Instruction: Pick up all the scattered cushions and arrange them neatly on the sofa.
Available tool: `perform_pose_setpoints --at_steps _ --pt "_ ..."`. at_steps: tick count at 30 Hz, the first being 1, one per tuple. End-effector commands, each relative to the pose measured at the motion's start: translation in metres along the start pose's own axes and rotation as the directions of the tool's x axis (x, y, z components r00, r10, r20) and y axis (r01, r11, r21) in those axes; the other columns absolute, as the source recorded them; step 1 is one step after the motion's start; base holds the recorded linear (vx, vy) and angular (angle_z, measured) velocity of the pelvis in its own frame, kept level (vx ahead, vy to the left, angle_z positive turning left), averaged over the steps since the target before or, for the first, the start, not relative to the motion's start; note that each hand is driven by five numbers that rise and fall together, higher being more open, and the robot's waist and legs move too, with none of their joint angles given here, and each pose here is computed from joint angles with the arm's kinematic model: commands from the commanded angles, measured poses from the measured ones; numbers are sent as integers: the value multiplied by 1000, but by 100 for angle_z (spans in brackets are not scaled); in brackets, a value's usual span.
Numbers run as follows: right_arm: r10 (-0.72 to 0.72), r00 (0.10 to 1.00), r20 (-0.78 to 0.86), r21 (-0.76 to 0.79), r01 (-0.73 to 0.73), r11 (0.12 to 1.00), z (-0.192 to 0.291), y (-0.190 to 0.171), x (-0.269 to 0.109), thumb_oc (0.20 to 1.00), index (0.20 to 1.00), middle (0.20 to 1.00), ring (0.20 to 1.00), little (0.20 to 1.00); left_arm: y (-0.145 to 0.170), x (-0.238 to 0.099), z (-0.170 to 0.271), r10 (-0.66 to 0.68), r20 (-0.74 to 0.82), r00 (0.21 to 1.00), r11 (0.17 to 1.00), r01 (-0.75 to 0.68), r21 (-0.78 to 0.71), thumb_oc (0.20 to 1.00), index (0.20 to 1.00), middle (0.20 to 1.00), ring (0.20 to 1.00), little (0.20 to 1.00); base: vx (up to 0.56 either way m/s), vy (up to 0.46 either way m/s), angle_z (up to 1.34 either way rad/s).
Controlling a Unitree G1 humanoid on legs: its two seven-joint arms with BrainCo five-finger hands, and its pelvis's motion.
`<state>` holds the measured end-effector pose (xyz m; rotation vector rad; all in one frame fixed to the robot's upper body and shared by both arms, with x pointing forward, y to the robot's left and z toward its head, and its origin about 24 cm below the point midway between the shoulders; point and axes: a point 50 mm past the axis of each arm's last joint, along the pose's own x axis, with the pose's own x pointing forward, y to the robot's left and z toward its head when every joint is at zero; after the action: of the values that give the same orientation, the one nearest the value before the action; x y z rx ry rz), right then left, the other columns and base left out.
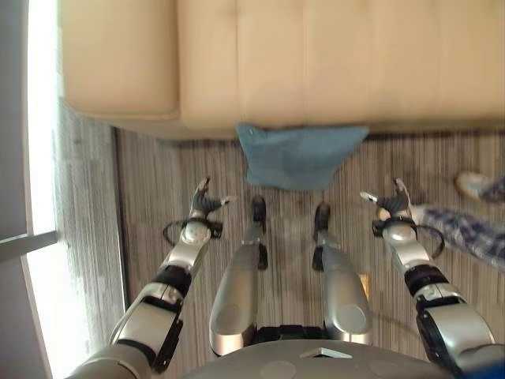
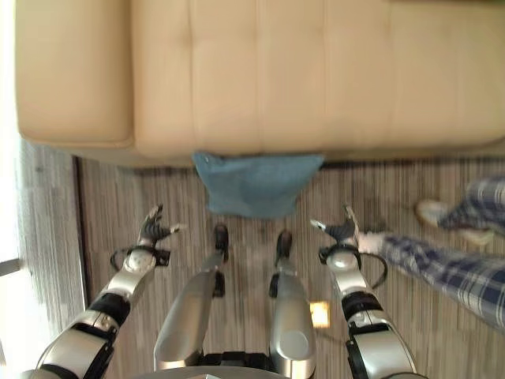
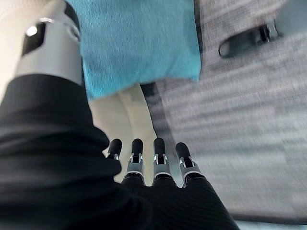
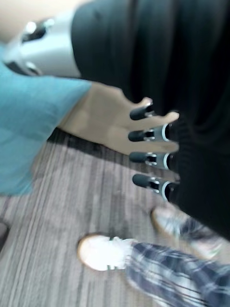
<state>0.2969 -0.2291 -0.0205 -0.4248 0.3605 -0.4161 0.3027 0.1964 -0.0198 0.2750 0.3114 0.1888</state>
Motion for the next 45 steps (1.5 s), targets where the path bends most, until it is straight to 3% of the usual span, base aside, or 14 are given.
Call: perform_pose_setpoints --at_steps 1,8,17,28,37,40,41,45 --pt "-34 997 -64 -10 33 999 -34 2 -18 1000 1000 1000 1000 1000 10 -20 -45 86 -116 989 996 -89 -21 1000 1000 1000 1000 1000 -161 -6 -12" --pt "-124 985 117 129 109 986 33 7 -2 1000 1000 1000 1000 1000 -9 2 27 101 111 989 990 -89 -106 1000 1000 1000 1000 1000 -130 -8 3" --pt "-196 948 251 232 138 963 102 4 14 1000 1000 1000 1000 1000 -13 22 94 134 258 957 986 -104 -127 1000 1000 1000 1000 1000 -26 -13 4" --pt "-168 952 254 213 115 970 100 8 14 1000 1000 1000 1000 1000 -24 21 100 84 279 957 994 -59 -97 1000 1000 1000 1000 1000 -2 -4 0" --pt "-50 995 91 33 47 998 24 9 3 1000 1000 1000 1000 1000 -25 6 38 5 133 991 1000 -2 -23 1000 1000 1000 1000 1000 31 -32 3" --pt "-18 999 -42 -57 15 998 -24 2 -8 1000 1000 1000 1000 1000 -17 -8 -7 -15 5 1000 1000 15 27 1000 1000 1000 1000 1000 110 -53 8" --pt "6 989 -147 -127 -25 992 -57 -1 -19 1000 1000 1000 1000 1000 -11 -21 -41 -21 -110 994 997 29 68 1000 1000 1000 1000 1000 103 -55 7" --pt "23 973 -231 -177 -66 982 -84 -4 -30 1000 1000 1000 1000 1000 -3 -37 -78 -15 -248 969 992 45 115 1000 1000 1000 1000 1000 88 -38 7"
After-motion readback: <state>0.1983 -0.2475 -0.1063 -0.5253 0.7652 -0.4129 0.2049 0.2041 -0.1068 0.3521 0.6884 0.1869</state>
